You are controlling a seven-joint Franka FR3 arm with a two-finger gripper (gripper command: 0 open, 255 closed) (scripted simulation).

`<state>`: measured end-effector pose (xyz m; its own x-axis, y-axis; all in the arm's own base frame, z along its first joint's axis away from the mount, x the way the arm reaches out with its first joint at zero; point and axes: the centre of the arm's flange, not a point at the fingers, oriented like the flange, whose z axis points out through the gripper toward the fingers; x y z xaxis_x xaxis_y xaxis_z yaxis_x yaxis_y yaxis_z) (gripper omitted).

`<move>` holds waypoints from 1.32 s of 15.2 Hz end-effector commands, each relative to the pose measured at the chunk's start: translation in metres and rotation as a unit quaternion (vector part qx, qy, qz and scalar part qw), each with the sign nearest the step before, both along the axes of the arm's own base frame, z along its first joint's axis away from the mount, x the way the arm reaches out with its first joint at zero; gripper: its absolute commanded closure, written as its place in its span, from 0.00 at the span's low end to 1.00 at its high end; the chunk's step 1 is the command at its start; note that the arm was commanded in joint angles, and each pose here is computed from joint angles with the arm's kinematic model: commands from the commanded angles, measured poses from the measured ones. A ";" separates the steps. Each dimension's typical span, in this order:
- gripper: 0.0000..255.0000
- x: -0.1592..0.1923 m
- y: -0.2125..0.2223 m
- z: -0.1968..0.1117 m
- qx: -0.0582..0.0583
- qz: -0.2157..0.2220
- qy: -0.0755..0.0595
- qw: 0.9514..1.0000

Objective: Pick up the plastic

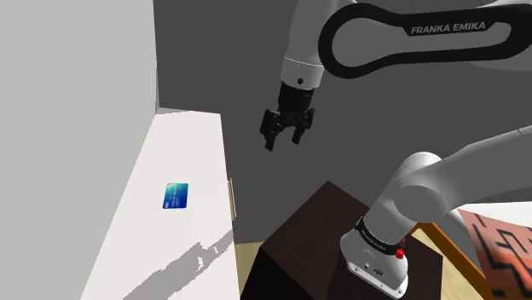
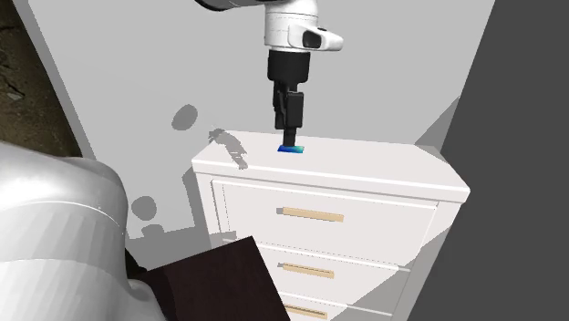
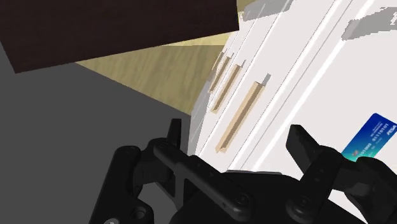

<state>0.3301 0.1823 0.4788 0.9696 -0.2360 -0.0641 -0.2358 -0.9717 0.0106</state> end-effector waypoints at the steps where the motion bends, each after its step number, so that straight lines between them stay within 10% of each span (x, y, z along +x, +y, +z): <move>1: 0.00 0.006 0.024 -0.010 -0.004 -0.021 -0.009 1.000; 10: 0.00 0.057 0.122 -0.056 -0.027 -0.106 -0.047 0.993; 20: 0.00 0.135 0.215 -0.106 -0.052 -0.199 -0.089 0.975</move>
<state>0.4532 0.3883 0.3783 0.8094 -0.5735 0.1263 -0.5808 -0.8136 0.0281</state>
